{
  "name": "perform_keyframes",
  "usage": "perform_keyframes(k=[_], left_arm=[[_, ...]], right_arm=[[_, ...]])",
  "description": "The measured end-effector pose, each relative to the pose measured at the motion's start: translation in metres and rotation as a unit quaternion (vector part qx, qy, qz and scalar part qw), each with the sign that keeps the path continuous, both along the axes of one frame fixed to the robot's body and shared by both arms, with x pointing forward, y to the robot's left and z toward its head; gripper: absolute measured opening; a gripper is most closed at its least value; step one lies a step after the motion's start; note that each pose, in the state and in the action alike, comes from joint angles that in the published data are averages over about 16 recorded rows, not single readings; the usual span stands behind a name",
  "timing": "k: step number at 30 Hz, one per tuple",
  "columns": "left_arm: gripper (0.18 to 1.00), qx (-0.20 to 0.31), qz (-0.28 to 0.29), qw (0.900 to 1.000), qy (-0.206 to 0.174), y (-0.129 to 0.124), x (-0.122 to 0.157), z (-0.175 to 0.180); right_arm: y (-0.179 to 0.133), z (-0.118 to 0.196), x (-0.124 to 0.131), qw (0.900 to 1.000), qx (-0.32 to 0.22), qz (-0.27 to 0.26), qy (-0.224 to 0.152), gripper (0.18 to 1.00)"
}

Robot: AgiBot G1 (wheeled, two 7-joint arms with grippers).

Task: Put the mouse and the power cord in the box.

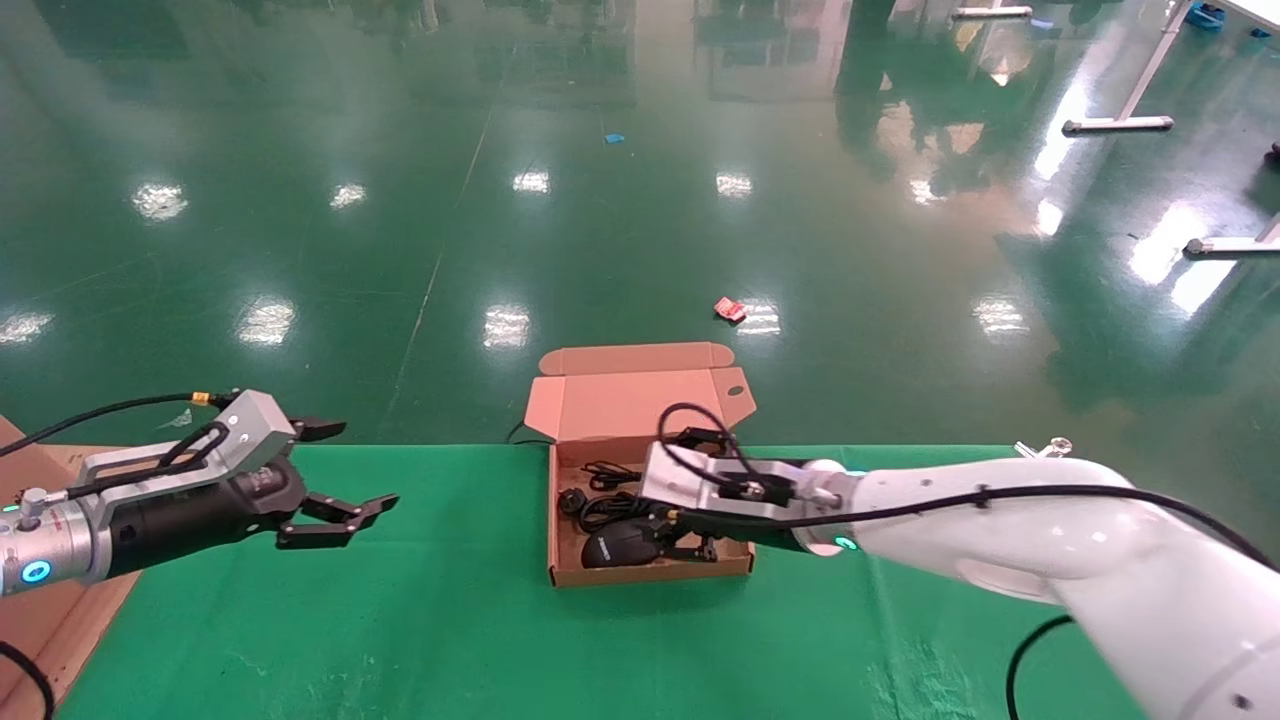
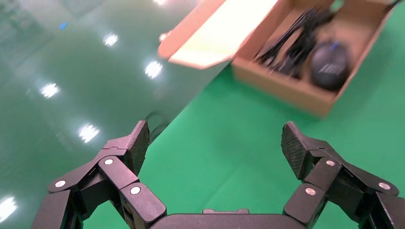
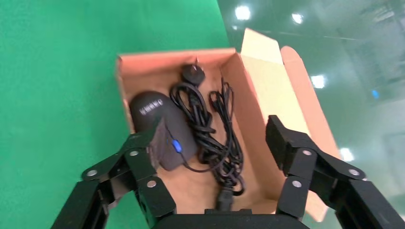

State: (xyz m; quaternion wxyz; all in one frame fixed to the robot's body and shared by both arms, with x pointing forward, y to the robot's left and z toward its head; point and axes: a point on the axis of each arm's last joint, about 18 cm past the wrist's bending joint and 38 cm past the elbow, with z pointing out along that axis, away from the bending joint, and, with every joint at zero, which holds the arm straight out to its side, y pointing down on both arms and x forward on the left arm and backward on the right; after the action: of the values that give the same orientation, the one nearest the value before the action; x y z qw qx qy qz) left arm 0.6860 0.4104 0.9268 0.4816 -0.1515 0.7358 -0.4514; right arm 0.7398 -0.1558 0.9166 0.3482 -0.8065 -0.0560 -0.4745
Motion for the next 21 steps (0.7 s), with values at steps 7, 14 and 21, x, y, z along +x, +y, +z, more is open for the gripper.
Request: perform_keyframes(k=[7,14,21], left_arm=[[1.001,-0.043,-0.059,0.9973,-0.006,-0.023,-0.016,0.011],[1.001,-0.077,-0.117,0.9901,-0.011,-0.043,-0.037,0.023],[1.001,-0.101,-0.174,0.9795,-0.014,-0.06,-0.062,0.035]], right_arm=[[-0.017,0.001,-0.023,0.996,0.078,0.029,0.044,0.819],[-0.037,0.008,-0.051,0.984,0.145,0.062,0.077,0.925],[-0.059,0.019,-0.082,0.97,0.199,0.098,0.1,0.979]])
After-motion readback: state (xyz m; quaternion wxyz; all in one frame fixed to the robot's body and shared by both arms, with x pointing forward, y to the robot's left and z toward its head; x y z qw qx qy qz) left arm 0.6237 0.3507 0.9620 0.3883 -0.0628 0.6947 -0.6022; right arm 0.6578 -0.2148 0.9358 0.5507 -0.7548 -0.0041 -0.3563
